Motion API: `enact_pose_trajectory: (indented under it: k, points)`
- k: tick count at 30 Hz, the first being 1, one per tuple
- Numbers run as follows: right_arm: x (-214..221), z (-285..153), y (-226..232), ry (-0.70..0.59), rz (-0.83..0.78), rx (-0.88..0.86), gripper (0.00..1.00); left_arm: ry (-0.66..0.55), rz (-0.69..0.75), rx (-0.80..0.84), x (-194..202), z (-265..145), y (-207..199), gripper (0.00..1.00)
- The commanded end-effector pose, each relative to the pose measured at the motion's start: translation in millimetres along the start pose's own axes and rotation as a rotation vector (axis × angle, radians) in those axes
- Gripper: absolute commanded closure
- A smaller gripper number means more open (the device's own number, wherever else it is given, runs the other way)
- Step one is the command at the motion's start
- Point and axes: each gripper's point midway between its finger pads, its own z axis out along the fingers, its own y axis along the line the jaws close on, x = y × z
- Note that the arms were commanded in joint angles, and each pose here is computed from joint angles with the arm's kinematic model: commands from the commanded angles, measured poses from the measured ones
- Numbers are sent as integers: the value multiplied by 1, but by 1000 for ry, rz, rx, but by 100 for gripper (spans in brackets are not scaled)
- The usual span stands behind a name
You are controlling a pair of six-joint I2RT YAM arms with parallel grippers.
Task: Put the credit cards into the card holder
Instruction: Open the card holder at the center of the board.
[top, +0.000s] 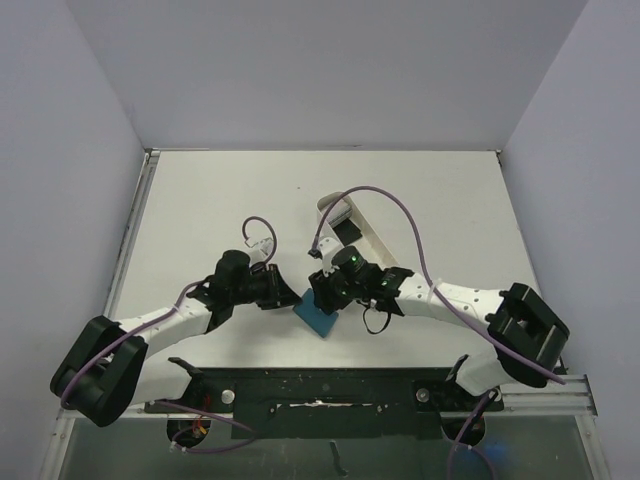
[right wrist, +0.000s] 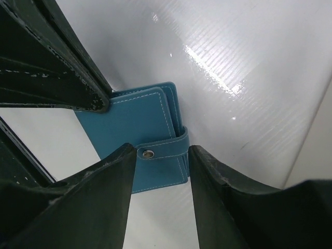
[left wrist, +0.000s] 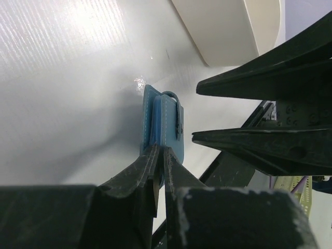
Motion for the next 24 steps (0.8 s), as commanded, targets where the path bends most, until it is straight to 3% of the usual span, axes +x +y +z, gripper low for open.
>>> enact_pose_trajectory:
  k: [1, 15, 24]
  points:
    - [-12, 11, 9, -54, -32, -32, 54, -18, 38, 43, -10, 0, -10, 100]
    - [27, 33, 4, 45, -58, 68, 52, 12, 6, -13, -4, 6, 6, 100]
    - [41, 30, -14, 66, -107, 200, 76, 44, -15, -75, 1, 9, 22, 100]
